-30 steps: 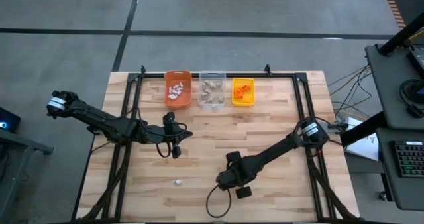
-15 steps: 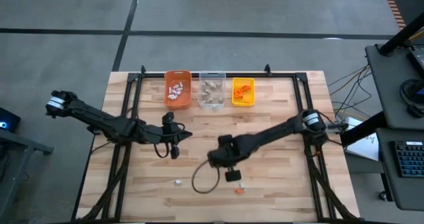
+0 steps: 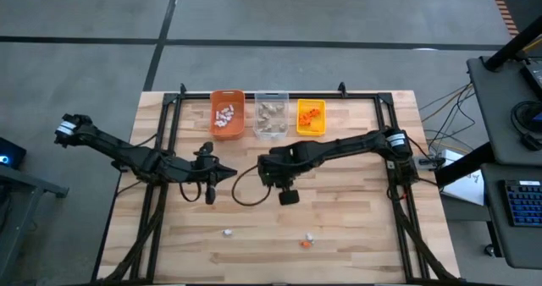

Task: Sort Halloween decoration
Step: Put the gray skull toy into the transparent bin, then put the white skeleton toy into the orange bin

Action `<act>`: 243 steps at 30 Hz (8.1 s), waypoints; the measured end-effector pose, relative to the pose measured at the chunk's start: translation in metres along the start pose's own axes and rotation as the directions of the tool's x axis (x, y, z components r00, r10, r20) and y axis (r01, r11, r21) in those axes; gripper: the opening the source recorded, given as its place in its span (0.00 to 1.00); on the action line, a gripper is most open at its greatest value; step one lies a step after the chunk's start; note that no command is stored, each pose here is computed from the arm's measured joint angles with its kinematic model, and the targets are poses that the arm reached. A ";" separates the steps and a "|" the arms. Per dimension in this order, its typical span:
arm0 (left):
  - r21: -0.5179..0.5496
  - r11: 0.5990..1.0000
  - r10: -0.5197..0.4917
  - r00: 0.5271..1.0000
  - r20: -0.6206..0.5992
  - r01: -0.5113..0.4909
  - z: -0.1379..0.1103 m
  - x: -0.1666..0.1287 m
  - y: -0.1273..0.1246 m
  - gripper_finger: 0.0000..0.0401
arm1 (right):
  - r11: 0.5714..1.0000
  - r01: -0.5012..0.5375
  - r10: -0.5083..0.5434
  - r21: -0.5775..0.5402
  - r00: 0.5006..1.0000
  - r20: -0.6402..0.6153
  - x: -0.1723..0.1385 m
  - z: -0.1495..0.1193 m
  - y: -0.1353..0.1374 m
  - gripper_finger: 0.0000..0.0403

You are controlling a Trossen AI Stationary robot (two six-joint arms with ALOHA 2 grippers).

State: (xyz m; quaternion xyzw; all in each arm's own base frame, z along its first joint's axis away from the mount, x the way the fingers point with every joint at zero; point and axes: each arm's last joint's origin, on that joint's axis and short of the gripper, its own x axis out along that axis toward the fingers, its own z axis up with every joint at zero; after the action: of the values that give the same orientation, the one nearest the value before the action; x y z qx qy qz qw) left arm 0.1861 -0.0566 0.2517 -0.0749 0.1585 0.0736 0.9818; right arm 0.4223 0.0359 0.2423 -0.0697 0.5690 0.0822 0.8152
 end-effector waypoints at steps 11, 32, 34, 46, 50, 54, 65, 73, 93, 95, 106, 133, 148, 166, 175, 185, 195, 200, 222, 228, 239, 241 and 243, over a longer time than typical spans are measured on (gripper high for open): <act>0.033 0.999 0.022 0.998 -0.054 -0.021 -0.009 0.011 -0.004 0.00 | 0.961 0.008 -0.031 0.277 0.996 0.079 0.019 -0.001 -0.019 0.04; 0.082 0.996 0.049 0.996 -0.080 -0.042 -0.014 0.017 -0.005 0.00 | 0.921 0.302 -0.357 0.246 0.906 0.226 0.062 -0.020 -0.038 0.42; 0.084 0.996 0.050 0.995 -0.085 -0.043 -0.016 0.021 -0.007 0.00 | 0.920 0.298 -0.358 0.256 0.903 0.236 0.058 -0.023 -0.037 0.41; 0.149 0.988 0.038 0.999 0.019 -0.040 -0.020 0.057 -0.018 0.00 | 0.906 0.211 -0.369 0.368 0.819 0.440 -0.003 -0.075 -0.010 0.35; 0.151 0.987 0.054 0.997 0.063 -0.063 -0.020 0.068 -0.016 0.00 | 0.910 0.159 -0.370 0.383 0.727 0.578 -0.009 -0.093 -0.001 0.34; 0.139 0.986 0.082 0.994 0.076 -0.092 -0.022 0.079 -0.011 0.00 | 0.914 0.118 -0.372 0.389 0.627 0.684 -0.008 -0.107 0.005 0.34; 0.130 0.978 0.156 0.986 0.065 -0.163 -0.035 0.106 0.004 0.00 | 0.922 0.148 -0.367 0.357 0.627 0.687 0.001 -0.119 0.009 0.31; 0.097 0.963 0.250 0.968 0.021 -0.251 -0.050 0.128 0.028 0.15 | 0.928 0.194 -0.366 0.317 0.635 0.681 0.002 -0.120 0.009 0.30; 0.160 0.919 0.366 0.931 -0.002 -0.361 -0.093 0.177 0.066 0.43 | 0.929 0.205 -0.365 0.308 0.650 0.666 0.004 -0.121 0.009 0.29; 0.165 0.918 0.369 0.930 -0.011 -0.362 -0.096 0.181 0.067 0.42 | 0.929 0.202 -0.365 0.312 0.651 0.666 0.004 -0.121 0.009 0.29; 0.177 0.907 0.398 0.915 -0.070 -0.381 -0.113 0.190 0.076 0.42 | 0.927 0.189 -0.362 0.324 0.675 0.643 0.006 -0.124 0.009 0.28; 0.158 0.910 0.399 0.913 -0.081 -0.384 -0.117 0.191 0.077 0.15 | 0.924 0.167 -0.361 0.343 0.675 0.643 0.006 -0.124 0.009 0.25; 0.156 0.929 0.333 0.942 0.049 -0.337 -0.020 0.141 0.068 0.14 | 0.924 0.108 -0.339 0.368 0.680 0.650 0.004 -0.124 0.015 0.22; 0.194 0.945 0.314 0.897 -0.310 -0.264 0.058 0.170 0.162 0.13 | 0.904 0.033 -0.327 0.427 0.698 0.637 -0.025 -0.134 0.020 0.21; 0.179 0.932 0.361 0.783 -0.507 -0.314 0.041 0.211 0.214 0.13 | 0.909 0.008 -0.293 0.416 0.722 0.627 -0.029 -0.138 0.031 0.21; 0.181 0.932 0.358 0.727 -0.586 -0.313 0.035 0.238 0.234 0.14 | 0.906 -0.010 -0.284 0.423 0.726 0.626 -0.029 -0.138 0.034 0.20; 0.187 0.932 0.361 0.734 -0.575 -0.312 0.039 0.238 0.235 0.28 | 0.903 -0.016 -0.284 0.429 0.728 0.624 -0.029 -0.138 0.034 0.20; 0.179 0.932 0.360 0.743 -0.564 -0.316 0.046 0.234 0.230 0.32 | 0.898 -0.025 -0.284 0.440 0.730 0.621 -0.029 -0.139 0.034 0.20; 0.100 0.986 0.161 0.932 -0.325 -0.135 0.098 0.105 0.077 0.32 | 0.880 -0.112 -0.249 0.462 0.719 0.649 -0.034 -0.134 0.038 0.19; 0.044 0.994 0.113 0.941 -0.319 -0.105 0.068 0.076 0.039 0.32 | 0.882 -0.119 -0.242 0.456 0.717 0.654 -0.040 -0.129 0.039 0.19; -0.019 0.999 -0.050 0.912 -0.408 0.047 0.028 0.044 -0.011 0.33 | 0.859 -0.108 -0.165 0.500 0.866 0.471 -0.054 -0.125 0.041 0.18; -0.004 0.996 -0.080 0.901 -0.427 0.086 0.021 0.041 -0.021 0.33 | 0.856 -0.086 -0.160 0.510 0.894 0.419 -0.054 -0.126 0.042 0.19; 0.018 0.992 -0.106 0.886 -0.452 0.128 0.012 0.039 -0.032 0.33 | 0.848 -0.076 -0.151 0.524 0.914 0.377 -0.054 -0.127 0.045 0.19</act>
State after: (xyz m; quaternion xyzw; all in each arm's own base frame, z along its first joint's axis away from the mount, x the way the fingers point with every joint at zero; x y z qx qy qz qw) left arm 0.2317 -0.0811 0.2544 -0.0759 0.3783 -0.0090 0.9225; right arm 0.2776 0.0504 0.2487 0.1641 0.3869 -0.0810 0.9038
